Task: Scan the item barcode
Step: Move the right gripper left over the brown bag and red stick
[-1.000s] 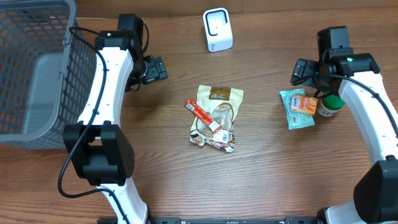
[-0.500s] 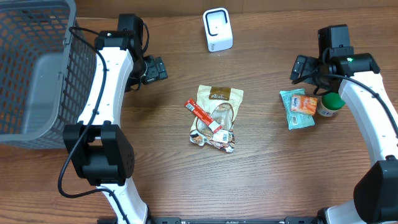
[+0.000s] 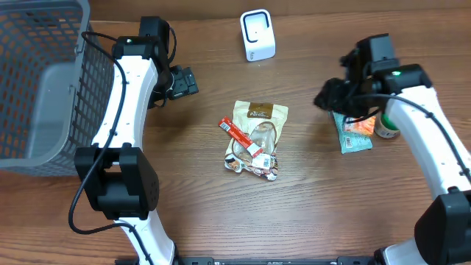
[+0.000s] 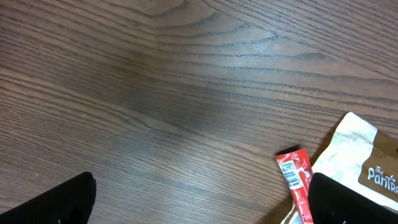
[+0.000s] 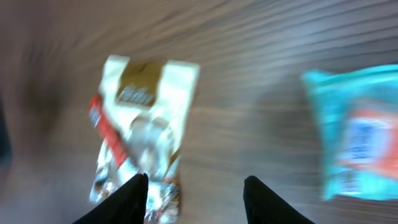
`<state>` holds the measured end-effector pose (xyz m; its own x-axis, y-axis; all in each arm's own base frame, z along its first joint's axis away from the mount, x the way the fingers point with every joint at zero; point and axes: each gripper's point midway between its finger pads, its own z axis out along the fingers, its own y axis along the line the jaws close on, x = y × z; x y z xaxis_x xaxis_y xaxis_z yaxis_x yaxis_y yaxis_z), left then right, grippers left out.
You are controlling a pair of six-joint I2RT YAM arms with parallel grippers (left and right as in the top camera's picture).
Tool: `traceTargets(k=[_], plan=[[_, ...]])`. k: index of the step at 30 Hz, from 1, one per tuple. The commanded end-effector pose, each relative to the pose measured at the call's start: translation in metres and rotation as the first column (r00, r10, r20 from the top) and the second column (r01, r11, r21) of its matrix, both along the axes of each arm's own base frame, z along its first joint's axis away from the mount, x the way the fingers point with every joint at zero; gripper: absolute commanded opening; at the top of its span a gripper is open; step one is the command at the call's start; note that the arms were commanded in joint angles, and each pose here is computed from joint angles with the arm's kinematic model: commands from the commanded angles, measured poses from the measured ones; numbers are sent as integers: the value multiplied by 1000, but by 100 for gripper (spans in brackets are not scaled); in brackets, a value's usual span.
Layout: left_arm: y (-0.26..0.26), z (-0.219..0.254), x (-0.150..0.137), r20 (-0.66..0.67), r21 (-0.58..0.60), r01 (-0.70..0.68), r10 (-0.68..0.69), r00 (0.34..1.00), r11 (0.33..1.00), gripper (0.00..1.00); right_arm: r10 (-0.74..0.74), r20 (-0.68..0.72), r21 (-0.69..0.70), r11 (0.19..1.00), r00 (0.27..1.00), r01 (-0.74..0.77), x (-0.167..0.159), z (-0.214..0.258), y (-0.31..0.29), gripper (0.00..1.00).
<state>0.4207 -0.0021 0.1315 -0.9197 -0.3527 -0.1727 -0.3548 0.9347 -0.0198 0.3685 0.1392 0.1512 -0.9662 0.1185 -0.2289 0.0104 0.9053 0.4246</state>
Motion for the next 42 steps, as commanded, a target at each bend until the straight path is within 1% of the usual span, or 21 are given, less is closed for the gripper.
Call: traceTargets(k=[1,8,10,14,17,19,23,25,30,42], plan=[[4,5,4,15,17,8,-8,1000,1000,100,149,34,32,988,988,-150,-17,13,40,50],[4,5,4,15,17,8,-8,1000,1000,100,327,26,15,945,945,-328,-56,0,101,52],[4,5,4,15,17,8,-8,1000,1000,100,358,25,-23,934,933,-358,-61,-9,111,52],[4,5,4,15,17,8,-8,1000,1000,100,404,54,-147,908,913,-393,-61,-28,129,52],[4,5,4,15,17,8,-8,1000,1000,100,506,89,-204,852,858,-482,-64,-40,148,52],[4,5,4,15,17,8,-8,1000,1000,100,543,99,-227,828,834,-513,-65,-47,157,52],[4,5,4,15,17,8,-8,1000,1000,100,540,108,-298,818,835,-491,-55,-61,158,52],[4,5,4,15,17,8,-8,1000,1000,100,539,114,-301,819,835,-488,-51,-65,160,52],[4,5,4,15,17,8,-8,1000,1000,100,538,122,-298,821,834,-486,-46,-74,165,48],[4,5,4,15,17,8,-8,1000,1000,100,543,11,-316,799,840,-512,-51,-123,161,47]])
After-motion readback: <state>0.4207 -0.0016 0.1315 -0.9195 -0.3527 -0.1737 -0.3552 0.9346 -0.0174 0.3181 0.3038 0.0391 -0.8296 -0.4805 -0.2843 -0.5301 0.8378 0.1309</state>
